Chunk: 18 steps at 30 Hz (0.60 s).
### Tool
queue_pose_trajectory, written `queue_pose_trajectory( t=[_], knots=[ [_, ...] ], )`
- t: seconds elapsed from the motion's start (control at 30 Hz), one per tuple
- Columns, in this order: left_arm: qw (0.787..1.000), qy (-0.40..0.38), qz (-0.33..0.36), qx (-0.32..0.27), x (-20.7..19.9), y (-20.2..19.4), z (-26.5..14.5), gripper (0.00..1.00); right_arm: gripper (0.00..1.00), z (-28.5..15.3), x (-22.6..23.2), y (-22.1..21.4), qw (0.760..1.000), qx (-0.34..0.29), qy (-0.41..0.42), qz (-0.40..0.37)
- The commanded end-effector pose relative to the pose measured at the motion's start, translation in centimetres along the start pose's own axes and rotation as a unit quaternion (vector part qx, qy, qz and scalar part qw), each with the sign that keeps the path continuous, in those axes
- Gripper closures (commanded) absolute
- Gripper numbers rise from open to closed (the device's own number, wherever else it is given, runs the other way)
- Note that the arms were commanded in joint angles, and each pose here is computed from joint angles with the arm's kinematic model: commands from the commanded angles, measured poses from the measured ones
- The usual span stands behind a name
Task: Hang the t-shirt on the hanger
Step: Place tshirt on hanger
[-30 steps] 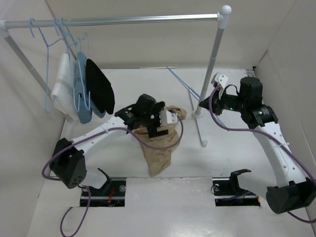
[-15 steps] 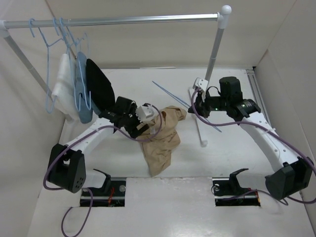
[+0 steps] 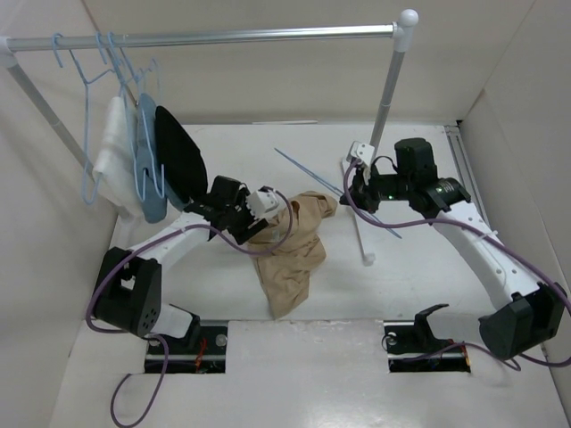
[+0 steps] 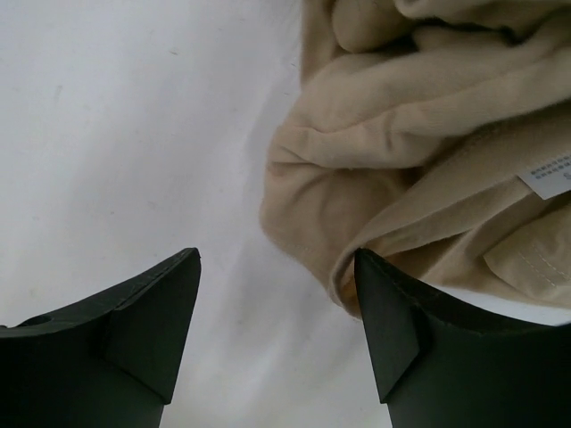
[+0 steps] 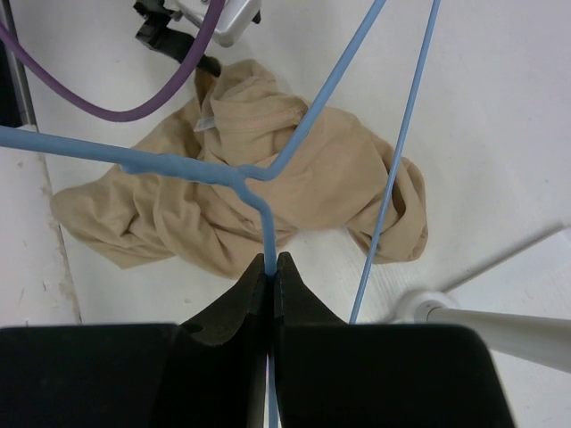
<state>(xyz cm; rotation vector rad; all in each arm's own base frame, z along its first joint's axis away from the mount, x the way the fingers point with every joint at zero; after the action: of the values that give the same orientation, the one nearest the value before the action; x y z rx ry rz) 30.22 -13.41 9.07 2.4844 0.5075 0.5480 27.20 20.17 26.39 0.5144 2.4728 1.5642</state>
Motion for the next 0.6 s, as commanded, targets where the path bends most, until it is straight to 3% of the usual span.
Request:
queue_pose_trajectory(
  t=[0.0, 0.07, 0.13, 0.17, 0.2, 0.33, 0.57],
  knots=[
    [0.999, -0.043, 0.008, -0.002, -1.9, -1.0, 0.3, 0.33, 1.00, -0.9, 0.3, 1.8, 0.999, -0.018, -0.007, -0.034],
    [0.999, -0.047, 0.007, 0.002, -2.2, -1.4, 0.4, 0.34, 1.00, -0.9, 0.3, 1.8, 0.999, -0.018, -0.007, -0.039],
    [0.999, -0.041, 0.008, 0.002, -2.0, -1.4, 0.5, 0.44, 1.00, -0.9, 0.3, 1.8, 0.999, -0.018, -0.008, -0.039],
    [0.999, -0.041, 0.008, 0.002, -2.0, -1.4, 0.5, 0.51, 1.00, -0.9, 0.4, 1.6, 0.999, -0.014, -0.006, -0.035],
    [0.999, -0.041, 0.008, 0.002, -2.0, -1.4, 0.5, 0.67, 1.00, -1.1, 0.5, 1.8, 0.999, -0.012, -0.005, -0.039],
    [0.999, -0.036, -0.003, -0.003, -1.4, -0.3, -0.3, 1.00, 1.00, -1.1, 0.9, 0.6, 0.999, 0.028, 0.013, -0.036],
    [0.995, -0.018, -0.082, -0.050, 2.6, 4.0, -3.7, 1.00, 1.00, -2.6, 4.7, 1.8, 0.996, 0.038, 0.064, -0.038]
  ],
)
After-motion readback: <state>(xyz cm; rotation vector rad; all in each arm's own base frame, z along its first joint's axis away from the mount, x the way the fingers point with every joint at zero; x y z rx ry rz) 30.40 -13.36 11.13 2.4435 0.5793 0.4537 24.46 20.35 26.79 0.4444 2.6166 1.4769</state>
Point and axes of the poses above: each gripper's point midway between its finger pads, its own z axis out along the fingers, its own x axis along the line the jaws close on, y = z × x, the point moved 2 cm from there along -z, back along the fingers, and after that the axes turned 3 degrees about z, right-handed, at the moved point
